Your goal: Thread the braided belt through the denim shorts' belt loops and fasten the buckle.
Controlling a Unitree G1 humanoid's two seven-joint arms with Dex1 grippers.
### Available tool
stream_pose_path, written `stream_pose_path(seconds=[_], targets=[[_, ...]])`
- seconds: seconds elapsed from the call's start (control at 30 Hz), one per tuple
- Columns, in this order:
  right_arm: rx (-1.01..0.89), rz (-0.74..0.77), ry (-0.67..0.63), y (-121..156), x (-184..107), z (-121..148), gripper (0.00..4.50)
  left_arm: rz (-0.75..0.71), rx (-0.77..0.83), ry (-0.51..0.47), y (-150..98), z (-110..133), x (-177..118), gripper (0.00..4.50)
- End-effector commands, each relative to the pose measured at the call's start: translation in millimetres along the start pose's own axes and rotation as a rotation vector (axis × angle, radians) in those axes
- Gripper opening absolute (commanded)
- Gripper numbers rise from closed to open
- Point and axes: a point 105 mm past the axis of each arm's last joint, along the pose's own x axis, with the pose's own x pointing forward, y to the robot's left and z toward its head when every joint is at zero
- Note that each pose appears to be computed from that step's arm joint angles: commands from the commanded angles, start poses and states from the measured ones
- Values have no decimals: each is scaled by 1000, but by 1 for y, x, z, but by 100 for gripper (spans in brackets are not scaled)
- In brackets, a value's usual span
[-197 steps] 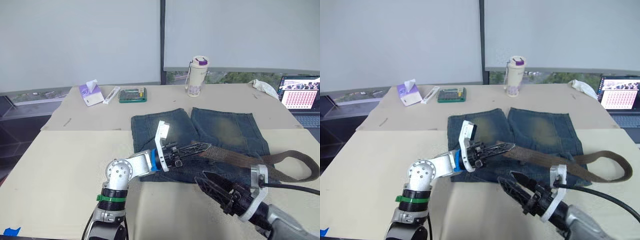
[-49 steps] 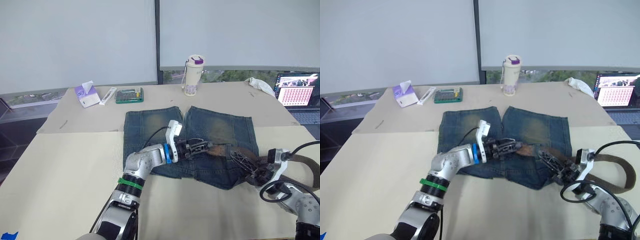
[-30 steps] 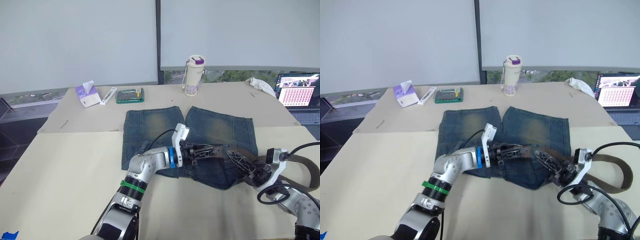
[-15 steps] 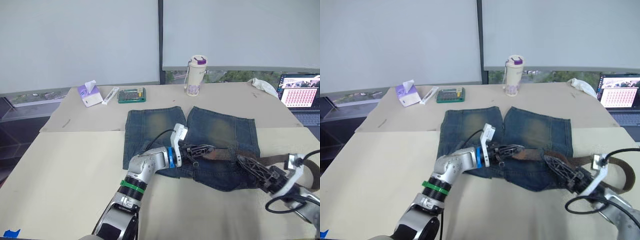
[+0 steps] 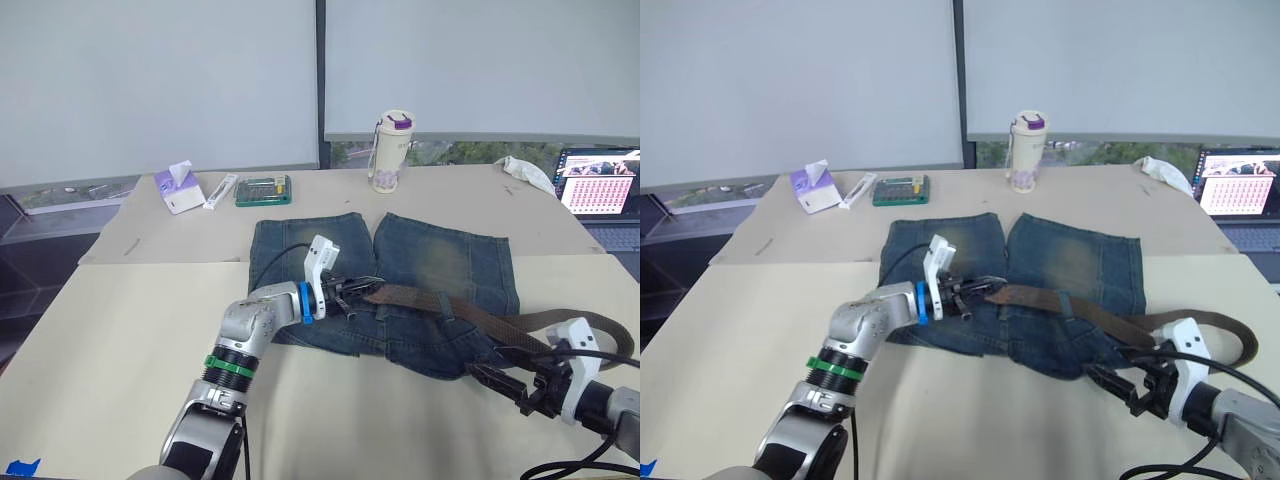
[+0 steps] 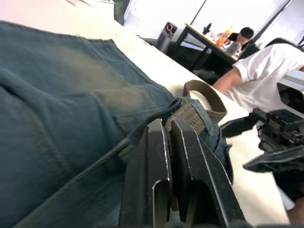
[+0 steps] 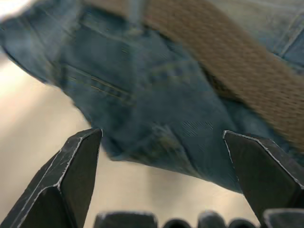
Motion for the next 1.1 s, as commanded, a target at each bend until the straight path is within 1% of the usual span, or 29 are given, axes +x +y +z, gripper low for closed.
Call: stream_pose_path(seconds=[0.03, 0.07, 0.13, 0.27, 0.3, 0.4, 0.5, 0.6, 0.67, 0.7, 0.8, 0.87, 0.93, 1.0, 1.03, 1.1], targets=[[-80, -94, 33, -18, 8, -4, 368, -50, 75, -32, -13, 14, 4, 0], [-99, -99, 48, -20, 9, -5, 336, -53, 75, -30, -14, 13, 5, 0], [-127, -113, 73, -26, 10, -8, 256, -58, 73, -31, -15, 12, 9, 0], [-136, -211, 142, -49, 5, -18, 130, -69, 97, -32, -19, 10, 21, 0], [-136, -234, 169, -55, 2, -21, 83, -70, 97, -36, -19, 10, 23, 0], [-81, -325, 219, -72, -11, -31, 2, -77, 107, -42, -21, 10, 28, 0], [5, -366, 223, -79, -24, -37, 2, -81, 108, -42, -22, 8, 27, 0], [106, -438, 243, -86, -49, -50, 2, -75, 93, -21, -20, 1, 20, 0], [126, -457, 254, -86, -59, -54, 2, -69, 91, -8, -19, -4, 18, 0], [136, -438, 223, -82, -58, -51, 2, -66, 90, -6, -19, -4, 17, 0], [223, -419, 53, -77, -51, -29, 2, -62, 77, -10, -18, -5, 18, 0], [195, -432, -79, -78, -50, -9, 2, -61, 47, -18, -18, -6, 20, 0], [181, -382, -188, -71, -49, 10, 2, -62, 41, -14, -19, -7, 23, 0], [236, -301, -246, -61, -52, 20, 90, -79, 36, -16, -22, -6, 26, 0], [238, -265, -250, -55, -55, 23, 116, -89, 33, -19, -25, -6, 28, 0], [205, -203, -222, -45, -66, 26, 189, -122, -1, -48, -31, 0, 31, 0]])
